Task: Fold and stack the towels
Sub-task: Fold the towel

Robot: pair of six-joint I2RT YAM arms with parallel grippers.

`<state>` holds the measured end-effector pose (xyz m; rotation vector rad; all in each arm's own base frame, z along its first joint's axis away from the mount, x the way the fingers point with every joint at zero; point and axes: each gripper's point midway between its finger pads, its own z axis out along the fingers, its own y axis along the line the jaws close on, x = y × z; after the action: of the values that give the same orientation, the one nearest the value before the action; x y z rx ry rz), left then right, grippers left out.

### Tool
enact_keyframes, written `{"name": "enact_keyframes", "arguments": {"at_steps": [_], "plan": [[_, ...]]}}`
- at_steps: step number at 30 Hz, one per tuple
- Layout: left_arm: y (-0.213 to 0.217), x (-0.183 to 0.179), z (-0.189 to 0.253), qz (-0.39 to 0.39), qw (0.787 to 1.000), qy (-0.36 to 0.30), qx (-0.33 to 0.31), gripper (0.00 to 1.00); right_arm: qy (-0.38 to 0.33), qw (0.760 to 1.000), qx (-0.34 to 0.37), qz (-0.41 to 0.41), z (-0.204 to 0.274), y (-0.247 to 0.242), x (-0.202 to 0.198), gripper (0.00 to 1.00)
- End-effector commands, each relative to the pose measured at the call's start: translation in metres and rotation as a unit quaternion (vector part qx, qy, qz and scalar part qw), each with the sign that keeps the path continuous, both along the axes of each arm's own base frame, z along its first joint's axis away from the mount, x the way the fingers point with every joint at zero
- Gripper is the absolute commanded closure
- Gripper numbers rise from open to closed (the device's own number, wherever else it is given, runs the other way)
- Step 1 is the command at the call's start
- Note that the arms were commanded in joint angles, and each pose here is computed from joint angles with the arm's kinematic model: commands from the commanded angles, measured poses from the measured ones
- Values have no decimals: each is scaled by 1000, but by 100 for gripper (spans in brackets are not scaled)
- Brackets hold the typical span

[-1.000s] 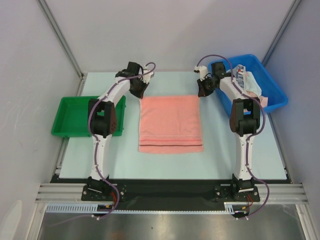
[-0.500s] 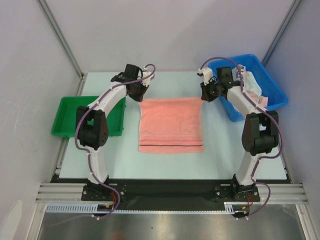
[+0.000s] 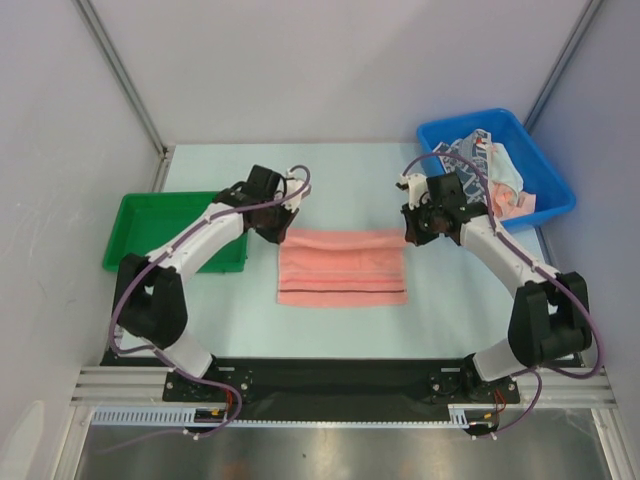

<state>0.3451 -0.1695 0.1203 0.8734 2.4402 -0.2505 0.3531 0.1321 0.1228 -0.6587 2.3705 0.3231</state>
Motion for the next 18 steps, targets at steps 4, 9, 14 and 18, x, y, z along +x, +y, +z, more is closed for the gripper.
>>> {"name": "enact_keyframes", "arguments": {"at_steps": [4, 9, 14, 18], "plan": [[-9, -34, -3, 21, 1000, 7, -10, 100, 24, 998, 3, -49, 6, 0, -37, 100], [-2, -57, -23, 37, 999, 32, 8, 100, 62, 996, 4, -65, -16, -1, -62, 100], [6, -68, -30, 59, 997, 39, 16, 100, 77, 994, 14, -74, -21, 1, -77, 100], [10, -74, -33, 74, 996, 45, 19, 100, 83, 993, 32, -83, -18, 8, -82, 100]]}}
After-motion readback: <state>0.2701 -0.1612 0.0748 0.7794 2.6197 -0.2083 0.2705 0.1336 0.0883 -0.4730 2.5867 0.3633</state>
